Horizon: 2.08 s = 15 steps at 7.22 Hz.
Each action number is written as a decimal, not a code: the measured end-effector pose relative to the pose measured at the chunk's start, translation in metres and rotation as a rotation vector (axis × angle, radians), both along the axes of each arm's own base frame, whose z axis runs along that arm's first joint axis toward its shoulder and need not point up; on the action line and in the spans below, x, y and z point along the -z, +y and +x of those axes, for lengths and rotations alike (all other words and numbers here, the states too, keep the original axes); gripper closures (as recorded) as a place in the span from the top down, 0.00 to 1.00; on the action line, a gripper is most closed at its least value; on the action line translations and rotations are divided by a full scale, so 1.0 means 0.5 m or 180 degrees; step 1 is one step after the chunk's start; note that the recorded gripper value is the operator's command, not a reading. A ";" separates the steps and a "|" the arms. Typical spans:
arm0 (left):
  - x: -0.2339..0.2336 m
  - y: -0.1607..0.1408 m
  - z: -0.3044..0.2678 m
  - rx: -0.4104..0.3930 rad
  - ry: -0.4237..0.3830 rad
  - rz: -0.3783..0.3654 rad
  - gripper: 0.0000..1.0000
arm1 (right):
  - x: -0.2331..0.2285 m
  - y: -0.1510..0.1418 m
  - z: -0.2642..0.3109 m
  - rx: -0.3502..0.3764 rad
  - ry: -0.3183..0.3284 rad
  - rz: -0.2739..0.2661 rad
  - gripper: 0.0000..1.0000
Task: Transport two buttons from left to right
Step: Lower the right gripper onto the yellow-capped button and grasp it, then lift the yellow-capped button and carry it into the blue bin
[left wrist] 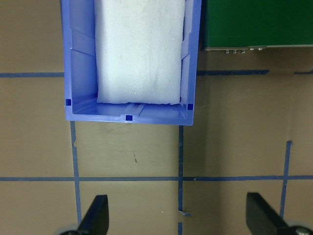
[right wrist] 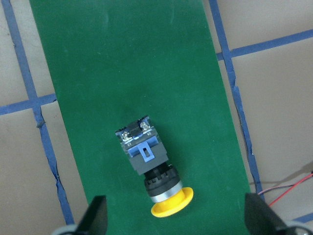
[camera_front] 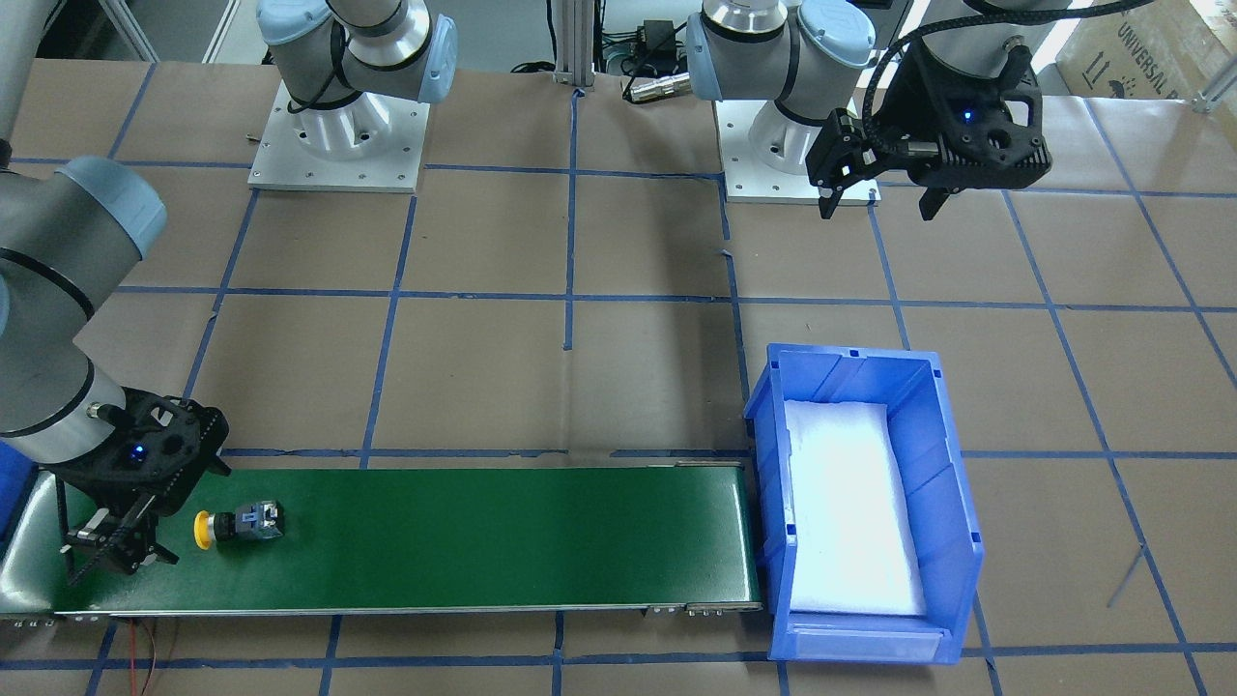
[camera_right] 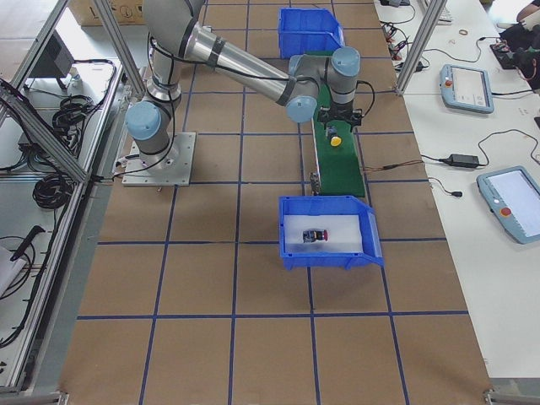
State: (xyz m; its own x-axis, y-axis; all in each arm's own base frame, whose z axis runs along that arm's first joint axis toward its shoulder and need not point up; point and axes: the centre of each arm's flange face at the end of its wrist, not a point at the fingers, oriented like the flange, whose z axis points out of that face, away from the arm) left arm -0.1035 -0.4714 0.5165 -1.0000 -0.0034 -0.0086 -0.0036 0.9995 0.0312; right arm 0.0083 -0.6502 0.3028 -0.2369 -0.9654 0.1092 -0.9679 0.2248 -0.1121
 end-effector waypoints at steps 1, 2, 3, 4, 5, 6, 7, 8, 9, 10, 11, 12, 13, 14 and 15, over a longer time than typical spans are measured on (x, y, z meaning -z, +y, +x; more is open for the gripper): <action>0.000 0.000 0.000 0.0000 0.0001 -0.0001 1.00 | 0.011 0.002 0.000 0.0000 -0.0006 0.0033 1.00; 0.000 0.000 0.000 -0.0001 0.0002 -0.0002 1.00 | 0.028 -0.002 -0.005 -0.0028 -0.0015 0.0069 1.00; 0.000 0.000 0.001 -0.0001 0.0003 -0.0002 1.00 | 0.045 -0.008 -0.011 -0.0079 -0.0020 0.0095 1.00; 0.000 0.000 0.001 -0.0001 0.0003 -0.0002 1.00 | 0.055 -0.011 -0.015 -0.0110 -0.0022 0.0110 1.00; 0.000 0.000 0.001 0.0000 0.0003 -0.0002 1.00 | 0.062 -0.013 -0.018 -0.0120 -0.0025 0.0121 1.00; 0.000 0.000 0.001 0.0000 0.0003 -0.0002 1.00 | 0.069 -0.014 -0.022 -0.0117 -0.0028 0.0136 1.00; 0.000 -0.001 0.002 -0.0001 0.0003 -0.0002 1.00 | 0.079 -0.015 -0.029 -0.0116 -0.0034 0.0157 1.00; 0.000 -0.001 0.002 -0.0003 0.0003 -0.0002 1.00 | 0.090 -0.016 -0.039 -0.0122 -0.0041 0.0184 0.99; 0.000 -0.001 0.002 -0.0004 0.0003 -0.0002 1.00 | 0.099 -0.016 -0.046 -0.0120 -0.0047 0.0203 0.92; 0.000 -0.001 0.003 -0.0004 0.0003 -0.0002 1.00 | 0.102 -0.016 -0.051 -0.0115 -0.0050 0.0211 0.67; 0.000 -0.001 0.003 -0.0004 0.0003 -0.0002 1.00 | 0.103 -0.016 -0.054 -0.0110 -0.0048 0.0211 0.38; 0.000 -0.001 0.003 -0.0005 0.0003 -0.0002 1.00 | 0.102 -0.017 -0.057 -0.0102 -0.0028 0.0211 0.15; 0.000 -0.001 0.003 -0.0005 0.0003 -0.0002 1.00 | 0.099 -0.017 -0.060 -0.0086 0.0011 0.0214 0.05; 0.000 -0.001 0.003 -0.0005 0.0003 -0.0002 1.00 | 0.095 -0.017 -0.063 -0.0066 0.0053 0.0212 0.03; 0.000 -0.001 0.003 -0.0005 0.0003 -0.0002 1.00 | 0.090 -0.017 -0.065 -0.0046 0.0088 0.0210 0.03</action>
State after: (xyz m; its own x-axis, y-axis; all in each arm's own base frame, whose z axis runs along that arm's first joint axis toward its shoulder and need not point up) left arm -0.1022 -0.4718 0.5165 -1.0000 -0.0048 -0.0077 -0.0051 0.9995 0.0306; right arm -0.0242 -0.6587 0.2578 -0.2208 -0.9740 0.0514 -0.9736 0.2170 -0.0707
